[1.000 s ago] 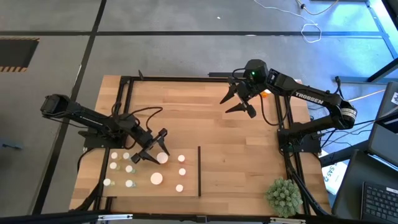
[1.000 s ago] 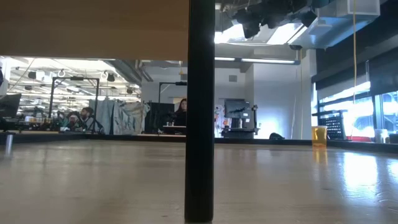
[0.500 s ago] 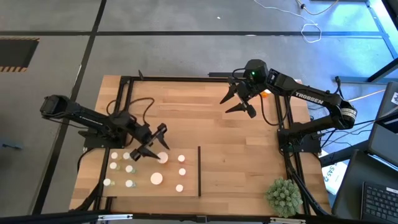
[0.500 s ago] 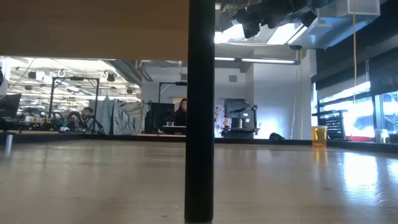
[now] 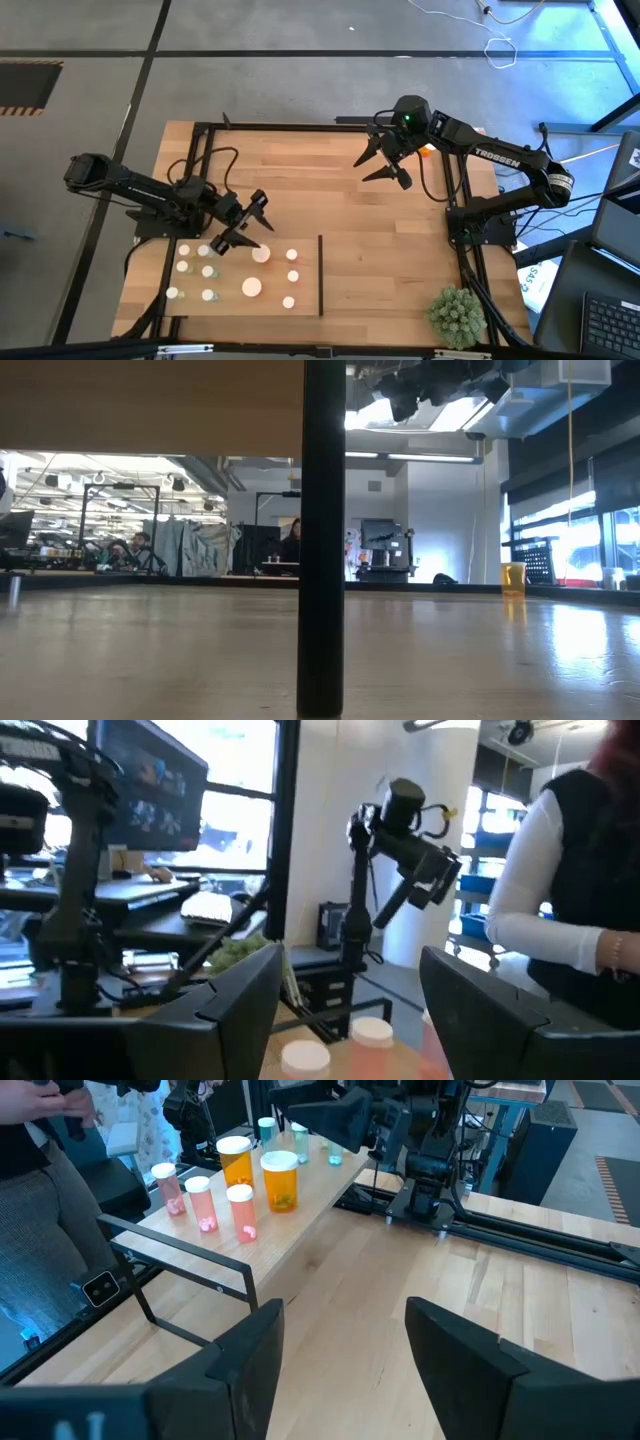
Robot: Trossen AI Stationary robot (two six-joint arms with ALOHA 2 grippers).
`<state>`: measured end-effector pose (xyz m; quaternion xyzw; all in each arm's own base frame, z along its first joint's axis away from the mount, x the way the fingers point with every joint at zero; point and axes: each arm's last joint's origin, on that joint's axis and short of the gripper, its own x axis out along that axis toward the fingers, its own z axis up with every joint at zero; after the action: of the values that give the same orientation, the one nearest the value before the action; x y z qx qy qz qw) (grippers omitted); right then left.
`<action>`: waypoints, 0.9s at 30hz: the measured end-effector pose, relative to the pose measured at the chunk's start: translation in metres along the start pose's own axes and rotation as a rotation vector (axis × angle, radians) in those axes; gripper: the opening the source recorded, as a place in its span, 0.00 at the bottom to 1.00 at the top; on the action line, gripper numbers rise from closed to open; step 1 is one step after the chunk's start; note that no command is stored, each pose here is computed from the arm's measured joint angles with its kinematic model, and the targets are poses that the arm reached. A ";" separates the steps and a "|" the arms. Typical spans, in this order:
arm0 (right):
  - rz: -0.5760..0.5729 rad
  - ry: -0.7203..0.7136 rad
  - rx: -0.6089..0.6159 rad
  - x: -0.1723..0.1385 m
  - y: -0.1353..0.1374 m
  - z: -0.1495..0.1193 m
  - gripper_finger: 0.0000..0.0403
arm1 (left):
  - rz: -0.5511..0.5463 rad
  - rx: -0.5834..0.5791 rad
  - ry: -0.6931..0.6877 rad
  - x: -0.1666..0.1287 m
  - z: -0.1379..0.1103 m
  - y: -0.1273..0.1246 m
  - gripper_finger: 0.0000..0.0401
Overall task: Pick and place medicine bottles onto shelf by color
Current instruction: Put the top left orange pill bottle on the shelf aligned with the other orange pill bottle
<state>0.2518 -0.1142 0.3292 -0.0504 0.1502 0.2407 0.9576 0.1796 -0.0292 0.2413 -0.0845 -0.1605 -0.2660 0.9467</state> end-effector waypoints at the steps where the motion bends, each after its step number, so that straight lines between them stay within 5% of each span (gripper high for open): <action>1: 0.000 0.000 0.000 0.000 0.000 0.000 0.53 | 0.013 -0.001 -0.006 0.000 0.001 0.001 0.58; 5: 0.000 0.000 0.000 0.000 0.000 0.000 0.53 | 0.119 -0.193 -0.030 -0.004 0.003 0.010 0.58; 8: 0.000 0.000 0.000 0.000 0.000 0.000 0.53 | 0.103 -0.310 0.052 -0.002 0.002 0.015 0.58; 20: 0.000 0.000 0.000 0.000 0.000 0.000 0.53 | 0.181 -0.355 0.384 0.012 0.049 0.024 0.57; 27: 0.000 0.000 0.000 0.000 0.000 0.000 0.53 | 0.296 -0.498 0.693 0.020 0.072 0.021 0.57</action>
<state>0.2518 -0.1141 0.3292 -0.0504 0.1502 0.2407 0.9576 0.1877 -0.0034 0.3140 -0.2375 0.2486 -0.1711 0.9233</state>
